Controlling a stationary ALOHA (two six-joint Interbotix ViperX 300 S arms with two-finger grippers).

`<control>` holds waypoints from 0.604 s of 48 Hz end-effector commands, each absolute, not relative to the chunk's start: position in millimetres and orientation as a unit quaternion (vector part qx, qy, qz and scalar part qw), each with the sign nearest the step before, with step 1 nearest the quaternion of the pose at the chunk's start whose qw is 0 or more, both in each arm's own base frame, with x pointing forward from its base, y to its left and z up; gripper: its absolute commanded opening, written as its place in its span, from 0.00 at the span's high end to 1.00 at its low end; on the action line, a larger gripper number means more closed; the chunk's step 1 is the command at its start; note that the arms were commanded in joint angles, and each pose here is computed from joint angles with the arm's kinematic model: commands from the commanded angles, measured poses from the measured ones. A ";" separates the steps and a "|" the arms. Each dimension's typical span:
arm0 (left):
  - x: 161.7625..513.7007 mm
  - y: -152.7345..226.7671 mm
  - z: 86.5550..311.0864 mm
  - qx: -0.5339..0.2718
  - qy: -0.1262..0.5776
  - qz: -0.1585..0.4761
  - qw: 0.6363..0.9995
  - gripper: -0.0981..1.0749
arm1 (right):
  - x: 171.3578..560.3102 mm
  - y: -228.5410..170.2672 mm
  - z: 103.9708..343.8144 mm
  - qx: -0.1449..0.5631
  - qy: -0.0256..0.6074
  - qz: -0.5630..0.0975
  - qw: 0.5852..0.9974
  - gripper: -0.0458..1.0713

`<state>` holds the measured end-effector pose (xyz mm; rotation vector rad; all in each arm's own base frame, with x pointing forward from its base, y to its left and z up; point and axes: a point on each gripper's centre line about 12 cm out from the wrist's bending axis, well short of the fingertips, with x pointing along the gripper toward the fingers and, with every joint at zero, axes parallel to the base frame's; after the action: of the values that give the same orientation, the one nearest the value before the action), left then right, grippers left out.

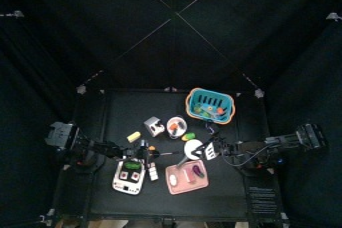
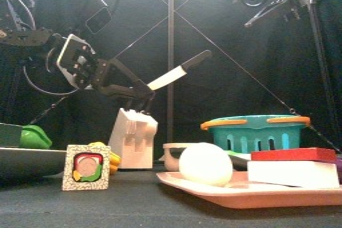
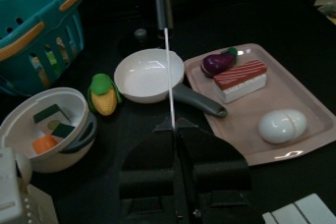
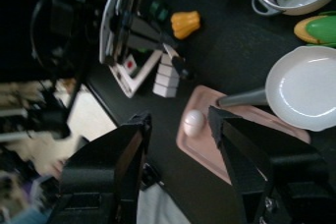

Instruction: Grab pairing knife with other hand

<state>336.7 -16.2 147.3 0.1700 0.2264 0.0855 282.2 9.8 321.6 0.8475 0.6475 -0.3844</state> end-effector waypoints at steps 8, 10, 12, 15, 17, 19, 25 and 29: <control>338.6 -16.0 155.2 0.085 0.099 0.044 0.991 0.65 | 293.4 -8.3 284.6 0.265 0.370 -0.183 0.872 0.21; 338.6 -16.0 155.2 0.085 0.099 0.044 0.991 0.65 | 295.4 -8.1 282.6 0.232 0.375 -0.175 0.881 0.21; 339.0 -16.1 155.6 0.084 0.098 0.044 0.991 0.65 | 297.4 -5.2 281.5 0.210 0.376 -0.163 0.888 0.21; 339.7 -18.3 156.5 0.084 0.097 0.041 0.991 0.65 | 300.9 -0.8 280.8 0.192 0.369 -0.146 0.897 0.21; 339.3 -18.7 156.0 0.085 0.097 0.040 0.991 0.65 | 304.6 3.8 281.5 0.185 0.354 -0.130 0.907 0.21; 339.3 -19.6 155.9 0.086 0.098 0.038 0.991 0.65 | 308.5 8.0 283.8 0.184 0.333 -0.113 0.918 0.21; 338.4 -24.9 154.7 0.091 0.098 0.026 0.991 0.65 | 316.1 18.4 282.2 0.182 0.268 -0.060 0.944 0.21; 338.6 -28.5 154.4 0.095 0.098 0.017 0.990 0.65 | 315.2 20.0 275.2 0.185 0.253 -0.046 0.948 0.21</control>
<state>336.4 -24.5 147.2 0.1834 0.2246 0.0507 313.7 17.4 270.0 0.3694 0.5945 -0.1414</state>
